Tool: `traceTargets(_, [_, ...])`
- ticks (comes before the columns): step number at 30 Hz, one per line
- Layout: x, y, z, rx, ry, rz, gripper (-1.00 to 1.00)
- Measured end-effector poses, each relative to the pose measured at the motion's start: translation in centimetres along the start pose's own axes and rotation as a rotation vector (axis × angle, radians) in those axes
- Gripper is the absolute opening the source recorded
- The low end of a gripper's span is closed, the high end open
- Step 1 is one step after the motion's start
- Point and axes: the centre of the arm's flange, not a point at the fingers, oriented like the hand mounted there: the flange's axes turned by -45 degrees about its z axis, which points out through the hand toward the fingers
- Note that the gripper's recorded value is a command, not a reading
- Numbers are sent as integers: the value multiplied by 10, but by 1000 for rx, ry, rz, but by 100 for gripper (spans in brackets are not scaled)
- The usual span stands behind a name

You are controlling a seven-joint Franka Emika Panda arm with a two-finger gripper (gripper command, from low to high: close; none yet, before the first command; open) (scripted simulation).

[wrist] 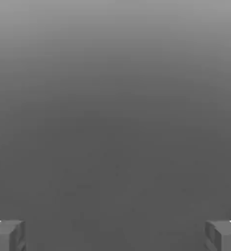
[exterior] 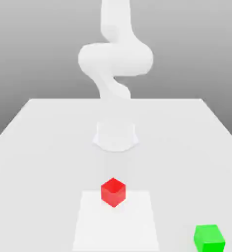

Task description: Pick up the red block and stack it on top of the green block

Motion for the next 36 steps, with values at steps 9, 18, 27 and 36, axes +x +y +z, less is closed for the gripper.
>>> traceTargets(9, [-116, 6, 197, -107, -322, 276, 0])
traceTargets(18, [-316, 29, 318, -263, -655, 612, 0])
traceTargets(27, [-370, 33, 363, -276, -682, 636, -100])
traceTargets(36, [-360, 32, 355, -277, -677, 638, -100])
